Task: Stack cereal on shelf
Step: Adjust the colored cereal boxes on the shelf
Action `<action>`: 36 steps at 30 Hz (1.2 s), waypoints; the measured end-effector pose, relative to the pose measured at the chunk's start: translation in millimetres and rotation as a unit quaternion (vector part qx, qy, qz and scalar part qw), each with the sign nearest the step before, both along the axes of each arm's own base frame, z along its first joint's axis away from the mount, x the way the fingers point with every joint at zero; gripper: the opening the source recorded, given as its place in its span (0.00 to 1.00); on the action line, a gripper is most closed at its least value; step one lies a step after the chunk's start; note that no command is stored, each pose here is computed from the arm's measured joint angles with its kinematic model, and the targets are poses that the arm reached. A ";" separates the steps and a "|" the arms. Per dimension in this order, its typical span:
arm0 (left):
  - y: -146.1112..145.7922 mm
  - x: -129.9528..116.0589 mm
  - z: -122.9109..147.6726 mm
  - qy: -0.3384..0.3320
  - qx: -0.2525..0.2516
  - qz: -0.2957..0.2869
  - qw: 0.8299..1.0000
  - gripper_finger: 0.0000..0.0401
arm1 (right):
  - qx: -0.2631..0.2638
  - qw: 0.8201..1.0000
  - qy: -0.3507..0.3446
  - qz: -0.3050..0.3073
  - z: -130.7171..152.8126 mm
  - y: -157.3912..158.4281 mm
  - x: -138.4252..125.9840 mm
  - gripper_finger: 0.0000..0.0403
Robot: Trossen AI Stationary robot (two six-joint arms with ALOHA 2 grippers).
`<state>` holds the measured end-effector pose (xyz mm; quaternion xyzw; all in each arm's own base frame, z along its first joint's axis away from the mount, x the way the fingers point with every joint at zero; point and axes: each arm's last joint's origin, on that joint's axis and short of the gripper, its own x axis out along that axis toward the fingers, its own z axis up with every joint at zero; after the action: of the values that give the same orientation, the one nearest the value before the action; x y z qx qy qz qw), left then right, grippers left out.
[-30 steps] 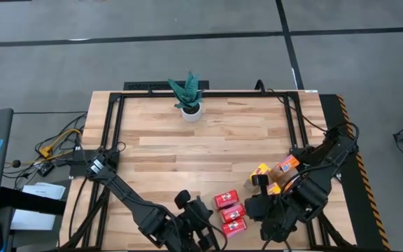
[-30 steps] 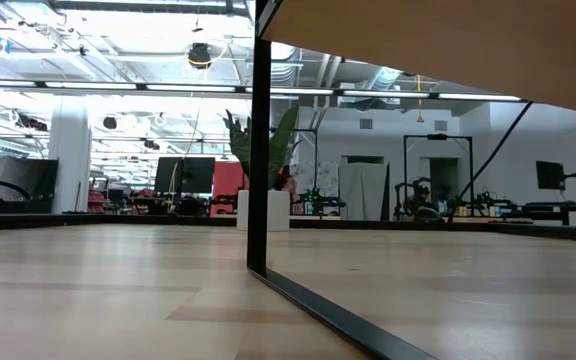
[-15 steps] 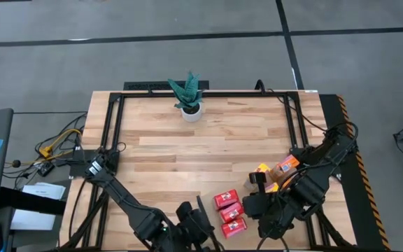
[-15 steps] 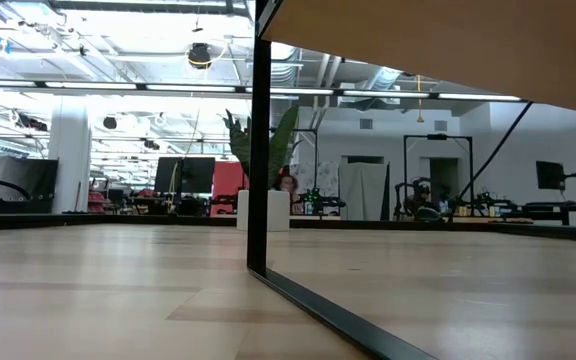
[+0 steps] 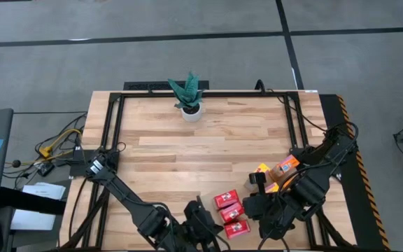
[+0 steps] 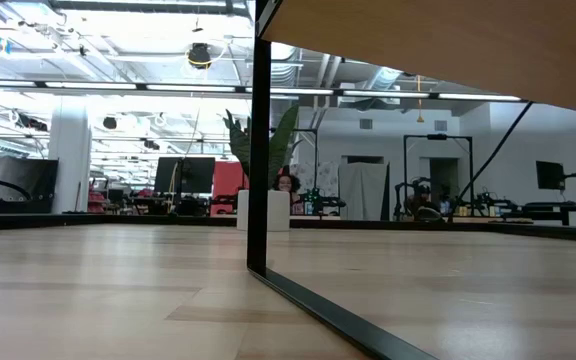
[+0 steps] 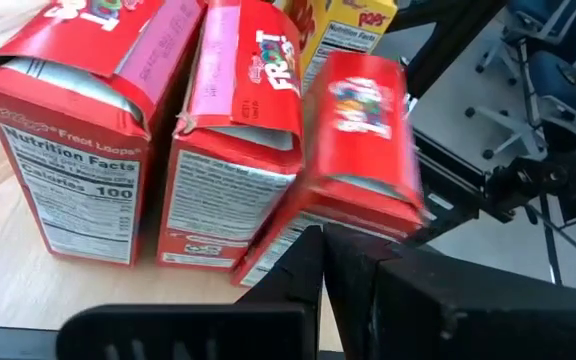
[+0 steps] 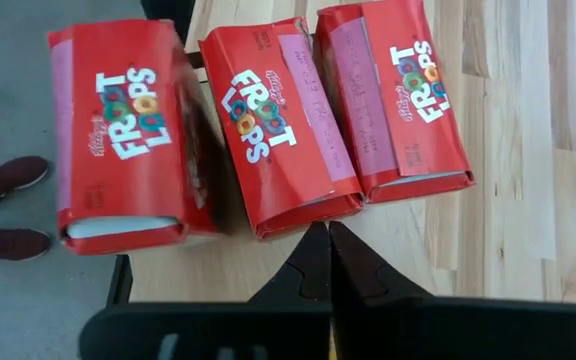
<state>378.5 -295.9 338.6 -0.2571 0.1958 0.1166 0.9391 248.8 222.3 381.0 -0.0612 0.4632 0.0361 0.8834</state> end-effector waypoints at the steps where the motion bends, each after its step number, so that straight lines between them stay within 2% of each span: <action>1: 0.1 0.0 0.0 -0.001 0.001 0.002 1.000 0.00 | 0.000 1.000 0.000 0.000 -0.1 0.0 0.0 0.02; 12: 1.3 0.6 -0.2 -0.001 0.005 0.005 1.000 0.00 | -0.021 1.000 0.002 -0.006 4.4 -6.3 -6.7 0.02; 17: 2.9 -1.0 3.8 -0.001 0.002 0.003 1.000 0.00 | -0.023 1.000 -0.008 -0.004 30.9 -15.1 -19.9 0.02; 19: 6.5 -5.1 18.1 -0.009 0.001 -0.001 1.000 0.00 | -0.023 1.000 -0.014 0.001 48.2 -21.8 -31.9 0.03; 22: 17.6 -18.2 56.1 -0.042 0.011 -0.013 0.999 0.00 | -0.018 0.998 -0.058 -0.001 79.7 -38.2 -56.9 0.06; 24: 25.3 -27.9 80.5 -0.059 0.028 -0.047 0.997 0.00 | 0.000 0.995 -0.105 0.000 101.6 -51.1 -77.4 0.07; 26: 30.7 -35.9 98.4 -0.072 0.052 -0.081 0.993 0.00 | 0.013 0.988 -0.154 -0.004 121.3 -70.7 -101.4 0.07; 29: 39.3 -46.7 118.4 -0.087 0.103 -0.105 0.985 0.00 | 0.033 0.968 -0.245 -0.052 144.6 -109.5 -140.7 0.05; 30: 42.9 -50.9 124.7 -0.092 0.126 -0.109 0.982 0.00 | 0.043 0.958 -0.273 -0.076 148.8 -123.7 -153.0 0.04; 32: 48.9 -57.7 132.3 -0.093 0.134 -0.112 0.980 0.00 | 0.066 0.939 -0.315 -0.118 150.3 -148.4 -173.7 0.02; 36: 60.0 -62.3 131.2 -0.062 0.133 -0.096 0.985 0.00 | 0.095 0.922 -0.344 -0.150 129.5 -177.6 -196.3 0.02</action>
<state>316.1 -235.9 469.8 -0.1170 0.1443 0.0344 0.9820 52.5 44.7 510.5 0.0842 0.1295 -0.0760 0.9851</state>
